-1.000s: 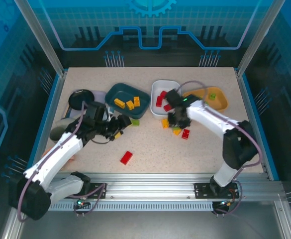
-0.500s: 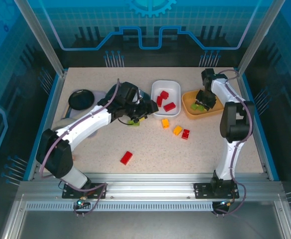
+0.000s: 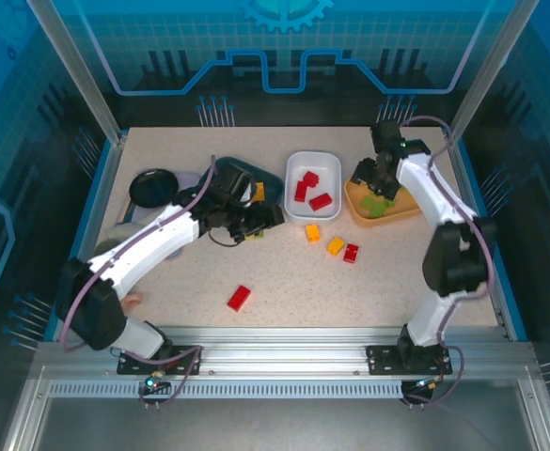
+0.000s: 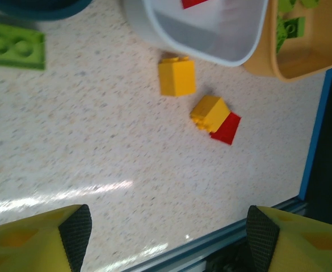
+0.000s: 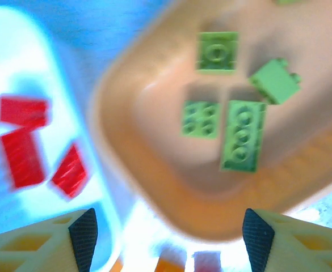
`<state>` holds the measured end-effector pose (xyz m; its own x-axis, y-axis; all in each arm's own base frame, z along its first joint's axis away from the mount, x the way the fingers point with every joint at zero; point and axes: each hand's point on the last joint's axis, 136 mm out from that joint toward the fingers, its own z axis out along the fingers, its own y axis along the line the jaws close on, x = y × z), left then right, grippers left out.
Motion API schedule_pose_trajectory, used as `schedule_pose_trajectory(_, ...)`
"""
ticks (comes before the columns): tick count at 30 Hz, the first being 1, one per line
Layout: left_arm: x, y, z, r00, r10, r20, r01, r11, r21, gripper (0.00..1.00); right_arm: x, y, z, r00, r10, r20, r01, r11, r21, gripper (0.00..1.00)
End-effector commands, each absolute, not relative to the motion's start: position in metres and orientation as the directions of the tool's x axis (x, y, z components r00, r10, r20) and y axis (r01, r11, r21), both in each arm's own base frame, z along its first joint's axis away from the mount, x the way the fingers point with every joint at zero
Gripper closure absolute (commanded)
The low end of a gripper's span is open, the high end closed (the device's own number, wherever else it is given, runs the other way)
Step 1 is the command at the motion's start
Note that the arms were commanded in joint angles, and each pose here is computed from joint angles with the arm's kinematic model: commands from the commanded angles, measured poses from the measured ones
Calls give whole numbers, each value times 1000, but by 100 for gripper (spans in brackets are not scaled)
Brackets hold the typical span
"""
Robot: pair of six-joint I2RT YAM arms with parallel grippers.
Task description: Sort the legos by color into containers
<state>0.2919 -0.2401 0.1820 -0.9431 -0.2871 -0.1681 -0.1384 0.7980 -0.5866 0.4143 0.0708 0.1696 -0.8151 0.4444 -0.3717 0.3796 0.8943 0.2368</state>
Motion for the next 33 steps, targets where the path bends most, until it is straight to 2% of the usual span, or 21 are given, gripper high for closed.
schedule_pose_trajectory(1, 261, -207, 167, -952, -262, -159, -158, 864, -477, 24, 396, 109, 206, -805, 304, -510, 148, 934, 324, 28)
schedule_pose_trajectory(6, 233, -183, 159, -952, -270, -141, -183, 876, -445, 24, 330, 178, 200, -854, 37, -520, -149, 939, 311, 28)
schedule_pose_trajectory(11, 200, -159, 141, -970, -223, -96, -176, 919, -354, 24, 259, 251, 186, -826, -203, -526, -446, 806, 388, 28)
schedule_pose_trajectory(14, 178, -144, 117, -982, -186, -31, -171, 947, -272, 24, 223, 273, 177, -801, -287, -526, -542, 720, 433, 26)
schedule_pose_trajectory(19, 155, -145, 90, -994, -107, 27, -110, 961, -252, 24, 190, 277, 155, -809, -356, -469, -569, 674, 471, 26)
schedule_pose_trajectory(22, 149, -153, 78, -998, -29, 46, -38, 977, -209, 23, 185, 270, 150, -812, -360, -459, -564, 682, 465, 26)
schedule_pose_trajectory(26, 148, -155, 61, -995, 33, 89, 26, 997, -76, 21, 180, 271, 154, -806, -367, -464, -577, 661, 480, 26)
schedule_pose_trajectory(33, 158, -164, 34, -993, 80, 89, 78, 997, -27, 20, 177, 269, 158, -804, -362, -473, -581, 650, 491, 26)
